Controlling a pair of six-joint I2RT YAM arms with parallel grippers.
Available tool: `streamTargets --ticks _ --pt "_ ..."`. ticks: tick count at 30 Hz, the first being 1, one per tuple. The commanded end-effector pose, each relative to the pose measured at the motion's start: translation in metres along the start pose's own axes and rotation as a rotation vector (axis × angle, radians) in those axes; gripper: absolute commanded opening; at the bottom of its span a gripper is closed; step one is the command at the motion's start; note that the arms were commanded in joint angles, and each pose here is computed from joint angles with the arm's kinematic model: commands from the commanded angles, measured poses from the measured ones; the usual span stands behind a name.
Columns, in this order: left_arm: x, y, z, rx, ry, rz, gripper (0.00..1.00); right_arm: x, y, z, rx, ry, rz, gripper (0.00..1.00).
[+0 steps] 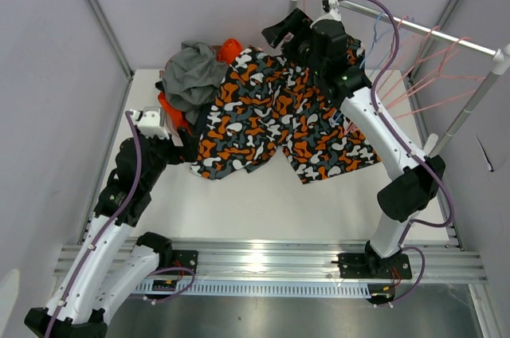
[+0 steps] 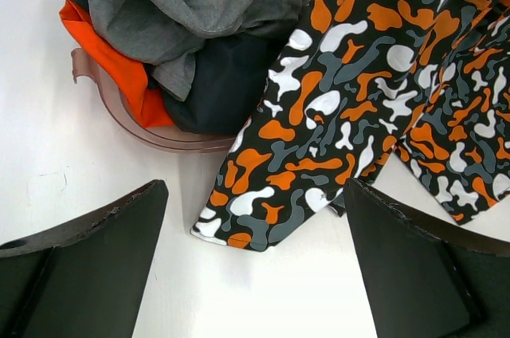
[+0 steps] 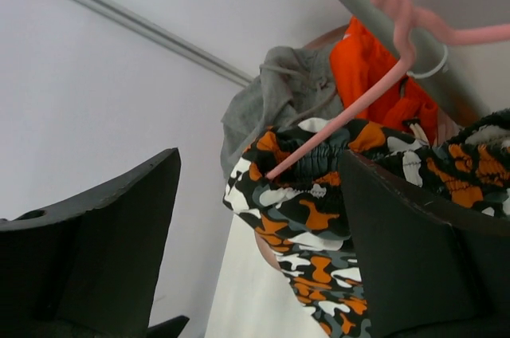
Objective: Remove the shorts from the hanger
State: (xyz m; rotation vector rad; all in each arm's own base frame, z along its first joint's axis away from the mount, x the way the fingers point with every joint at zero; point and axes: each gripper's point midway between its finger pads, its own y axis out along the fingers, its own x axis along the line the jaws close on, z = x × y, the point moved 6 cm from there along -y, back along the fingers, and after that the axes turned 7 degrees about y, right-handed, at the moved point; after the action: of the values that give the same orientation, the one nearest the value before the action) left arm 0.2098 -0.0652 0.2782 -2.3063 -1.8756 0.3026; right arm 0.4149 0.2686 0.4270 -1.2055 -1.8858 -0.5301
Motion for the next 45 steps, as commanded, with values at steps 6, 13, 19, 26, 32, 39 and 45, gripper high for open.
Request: streamTargets --ticks 6,13,19,26,32,39,45 --pt "-0.004 -0.001 -0.003 -0.030 0.022 0.025 0.98 0.006 0.027 -0.007 -0.132 -0.017 -0.025 0.78" --pt "-0.005 -0.001 -0.003 -0.026 0.031 0.025 0.98 0.001 0.035 -0.003 -0.161 -0.036 -0.003 0.29" --pt "-0.006 0.000 -0.003 -0.027 0.035 0.034 0.98 0.011 0.004 -0.015 -0.185 -0.034 0.011 0.08" --pt "-0.055 -0.018 -0.026 -0.157 0.028 0.433 0.99 0.037 -0.069 -0.017 -0.179 -0.021 -0.072 0.02" --pt "-0.106 -0.040 -0.066 -0.285 0.039 0.754 0.99 0.056 -0.126 -0.022 -0.154 0.048 -0.185 0.00" --pt "-0.131 -0.040 -0.095 -0.403 0.097 0.863 0.99 0.069 -0.166 -0.021 -0.095 0.112 -0.293 0.00" --pt "-0.151 -0.022 -0.102 -0.395 0.113 0.914 0.99 0.066 -0.185 -0.020 -0.086 0.128 -0.303 0.00"
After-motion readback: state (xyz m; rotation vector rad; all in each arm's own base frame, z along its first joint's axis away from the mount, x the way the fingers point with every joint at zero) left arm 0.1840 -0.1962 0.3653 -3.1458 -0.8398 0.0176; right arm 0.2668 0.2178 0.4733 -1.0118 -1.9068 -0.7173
